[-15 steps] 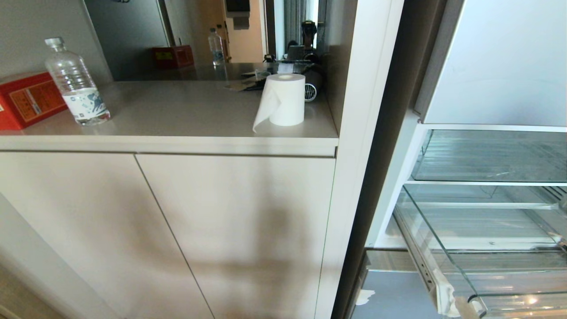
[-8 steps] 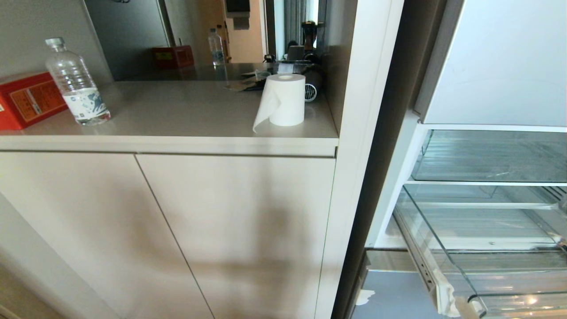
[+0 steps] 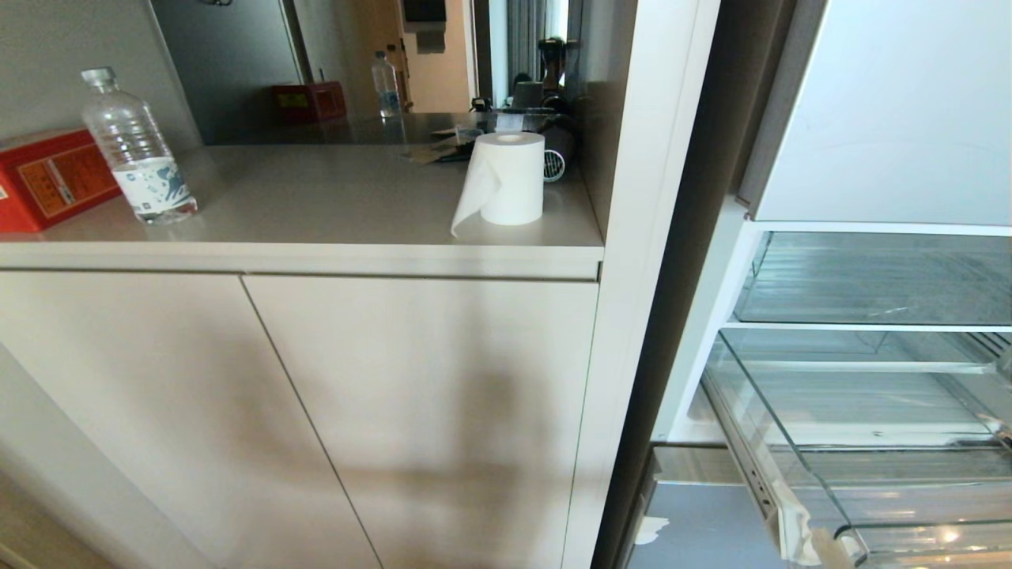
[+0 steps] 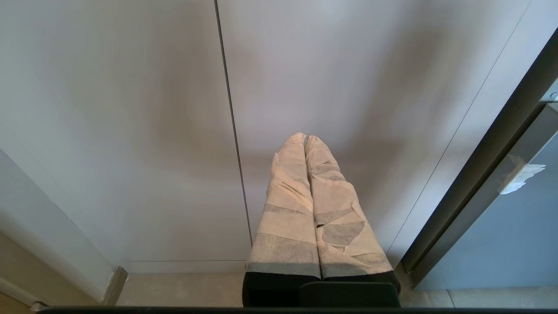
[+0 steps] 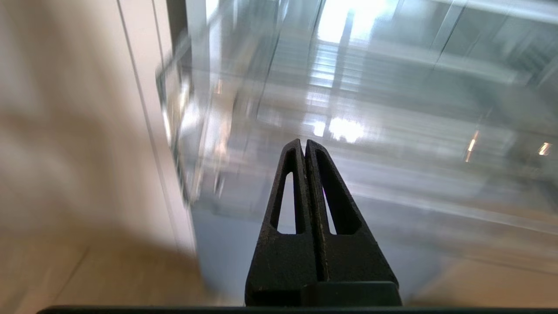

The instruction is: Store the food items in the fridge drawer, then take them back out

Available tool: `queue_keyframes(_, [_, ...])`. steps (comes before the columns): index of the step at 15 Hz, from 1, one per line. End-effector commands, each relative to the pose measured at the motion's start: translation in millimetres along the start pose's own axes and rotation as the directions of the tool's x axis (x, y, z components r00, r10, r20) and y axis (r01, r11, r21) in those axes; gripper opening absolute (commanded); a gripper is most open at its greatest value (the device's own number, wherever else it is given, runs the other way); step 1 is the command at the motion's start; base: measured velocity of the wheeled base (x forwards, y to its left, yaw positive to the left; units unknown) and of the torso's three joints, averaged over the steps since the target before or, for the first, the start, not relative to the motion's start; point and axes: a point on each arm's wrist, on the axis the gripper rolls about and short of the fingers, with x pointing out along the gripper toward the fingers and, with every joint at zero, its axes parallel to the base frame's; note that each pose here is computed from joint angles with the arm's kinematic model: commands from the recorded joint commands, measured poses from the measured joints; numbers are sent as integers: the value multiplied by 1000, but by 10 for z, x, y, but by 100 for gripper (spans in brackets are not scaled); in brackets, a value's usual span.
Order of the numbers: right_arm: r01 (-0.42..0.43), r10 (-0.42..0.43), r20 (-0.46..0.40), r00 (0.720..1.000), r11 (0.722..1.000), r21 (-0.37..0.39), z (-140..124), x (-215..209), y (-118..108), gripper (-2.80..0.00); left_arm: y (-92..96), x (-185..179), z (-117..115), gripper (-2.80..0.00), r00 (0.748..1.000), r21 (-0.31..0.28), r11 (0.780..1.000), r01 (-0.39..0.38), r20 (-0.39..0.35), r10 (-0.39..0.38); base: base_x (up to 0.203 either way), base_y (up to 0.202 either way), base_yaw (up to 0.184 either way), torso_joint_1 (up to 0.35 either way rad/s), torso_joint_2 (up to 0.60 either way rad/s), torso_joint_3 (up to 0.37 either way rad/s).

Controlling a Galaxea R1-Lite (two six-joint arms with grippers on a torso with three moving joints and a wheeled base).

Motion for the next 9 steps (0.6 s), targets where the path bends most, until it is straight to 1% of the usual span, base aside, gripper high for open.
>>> queue_keyframes(1, [9, -9, 1, 1000, 1000, 4, -74, -7, 8, -280, 0, 0, 0, -280, 1000, -1, 1000, 0, 0, 0, 0, 0, 0, 0, 0, 0])
queue_keyframes(7, [22, -22, -1, 1000, 1000, 8, -74, -7, 5, -280, 0, 0, 0, -280, 1000, -1, 1000, 0, 0, 0, 0, 0, 0, 0, 0, 0])
queue_keyframes(9, [22, -22, -1, 1000, 1000, 8, -74, -7, 5, -280, 0, 0, 0, -280, 1000, -1, 1000, 0, 0, 0, -2, 3, -119, 0, 4, 3])
